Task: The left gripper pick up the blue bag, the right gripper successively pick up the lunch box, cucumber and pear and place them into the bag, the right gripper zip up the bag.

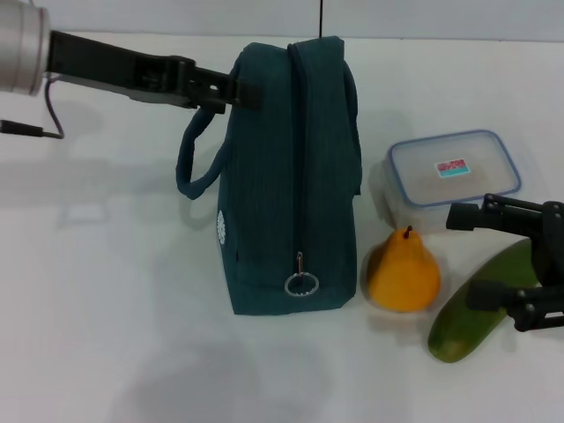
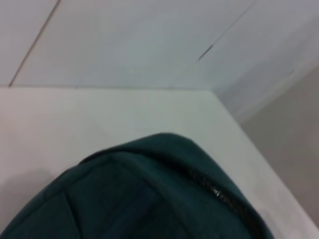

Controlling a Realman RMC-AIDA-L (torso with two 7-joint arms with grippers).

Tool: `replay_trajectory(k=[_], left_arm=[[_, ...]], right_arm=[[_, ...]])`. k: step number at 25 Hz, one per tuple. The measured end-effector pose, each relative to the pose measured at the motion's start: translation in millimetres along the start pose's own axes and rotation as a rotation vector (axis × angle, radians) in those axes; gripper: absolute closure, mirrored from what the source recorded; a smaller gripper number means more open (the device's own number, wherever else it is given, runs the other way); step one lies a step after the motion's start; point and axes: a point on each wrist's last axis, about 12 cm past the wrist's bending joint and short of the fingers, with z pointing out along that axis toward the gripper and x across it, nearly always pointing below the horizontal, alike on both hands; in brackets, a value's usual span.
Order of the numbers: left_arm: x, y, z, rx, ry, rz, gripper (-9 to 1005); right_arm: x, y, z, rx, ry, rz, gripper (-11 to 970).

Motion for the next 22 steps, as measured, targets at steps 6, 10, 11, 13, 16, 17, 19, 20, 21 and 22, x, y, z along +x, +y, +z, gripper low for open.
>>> replay_trajectory(k=[6, 10, 11, 13, 16, 17, 19, 20, 21, 22], left_arm=[[-8, -3.6, 9, -0.036, 0.042, -0.004, 290], [-12, -6.4, 17, -0.051, 0.065, 0.004, 309], [-13, -6.9, 19, -0.059, 0.075, 0.004, 313], [-14, -7.7, 23, -0.077, 0.095, 0.006, 322], [-14, -9.1, 27, -0.081, 0.108, 0.009, 336], [-14, -9.6, 27, -0.078, 0.109, 0.01, 340], [-15, -10.0, 27, -0.075, 0.107, 0.016, 349], [-15, -10.1, 27, -0.075, 0.107, 0.022, 354], [-15, -10.0, 26, -0.076, 0.107, 0.027, 358], [-16, -9.8, 26, -0.077, 0.106, 0.03, 363]], right_arm=[[4, 2.9, -1, 0.008, -0.006, 0.005, 76], [6, 4.2, -2, 0.012, -0.008, 0.005, 76], [6, 4.5, -2, 0.011, -0.009, 0.005, 77], [6, 5.1, -2, 0.01, -0.01, 0.005, 77], [8, 6.3, -4, 0.013, -0.011, 0.009, 77], [8, 6.8, -4, 0.015, -0.011, 0.01, 77], [9, 7.5, -5, 0.017, -0.012, 0.011, 77], [10, 7.8, -5, 0.018, -0.012, 0.013, 77], [10, 8.0, -5, 0.019, -0.013, 0.013, 77], [10, 8.3, -5, 0.02, -0.013, 0.014, 77]])
